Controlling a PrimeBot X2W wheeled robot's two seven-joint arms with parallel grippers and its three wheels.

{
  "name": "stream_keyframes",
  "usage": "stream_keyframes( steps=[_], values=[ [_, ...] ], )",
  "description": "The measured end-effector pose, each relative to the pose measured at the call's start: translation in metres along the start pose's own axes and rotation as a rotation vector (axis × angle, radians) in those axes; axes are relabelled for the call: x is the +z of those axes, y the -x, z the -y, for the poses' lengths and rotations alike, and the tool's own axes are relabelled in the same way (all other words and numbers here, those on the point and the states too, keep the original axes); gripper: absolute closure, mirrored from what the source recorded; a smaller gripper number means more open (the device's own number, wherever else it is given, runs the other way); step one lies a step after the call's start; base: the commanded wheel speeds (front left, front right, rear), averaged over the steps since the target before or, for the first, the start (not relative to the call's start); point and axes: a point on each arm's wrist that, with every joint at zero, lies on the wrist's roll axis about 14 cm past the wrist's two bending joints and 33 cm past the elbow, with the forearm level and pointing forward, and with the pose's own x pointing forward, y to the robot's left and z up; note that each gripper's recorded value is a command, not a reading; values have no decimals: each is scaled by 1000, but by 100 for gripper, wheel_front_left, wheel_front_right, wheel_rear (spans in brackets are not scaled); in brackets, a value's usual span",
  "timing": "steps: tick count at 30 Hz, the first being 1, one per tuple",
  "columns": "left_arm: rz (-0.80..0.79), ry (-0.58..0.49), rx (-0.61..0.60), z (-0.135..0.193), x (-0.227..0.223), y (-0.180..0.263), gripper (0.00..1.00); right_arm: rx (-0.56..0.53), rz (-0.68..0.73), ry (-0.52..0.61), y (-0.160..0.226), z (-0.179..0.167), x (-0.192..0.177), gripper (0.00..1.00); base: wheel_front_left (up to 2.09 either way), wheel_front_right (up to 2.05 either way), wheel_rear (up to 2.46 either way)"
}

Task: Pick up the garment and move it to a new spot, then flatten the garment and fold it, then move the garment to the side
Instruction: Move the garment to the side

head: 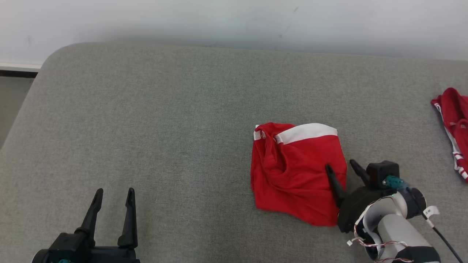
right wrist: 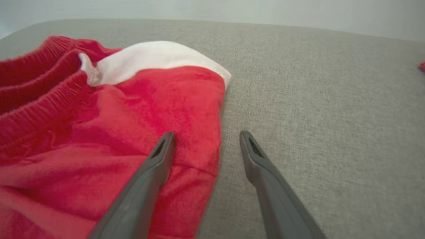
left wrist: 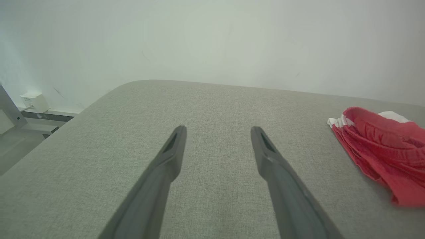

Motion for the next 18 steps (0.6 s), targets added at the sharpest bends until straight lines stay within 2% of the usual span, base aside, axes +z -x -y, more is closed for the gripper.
stream_keyframes(
  steps=[5,6,7,8,9,14,18],
  values=[
    [-4,-3,11,-4,-1,0,0,37,-30,-15,0,-18,-20,0,0,0,0],
    [-3,-2,8,-3,-1,-1,0,42,-42,-18,1,-20,-24,22,0,0,0],
    [-2,-1,4,-1,-1,-1,0,46,-51,-22,2,-22,-27,67,0,0,0],
    [-2,0,0,0,-1,-2,0,46,-59,-28,3,-23,-29,88,0,0,0],
    [-2,2,-5,2,-1,-3,0,46,-65,-32,4,-23,-31,100,0,0,0],
    [-5,7,-32,11,-3,-8,0,46,-67,-14,2,-18,-28,100,0,0,0],
    [-10,12,-43,15,-5,-12,0,34,-49,57,-3,0,-13,100,0,0,0]
  ],
)
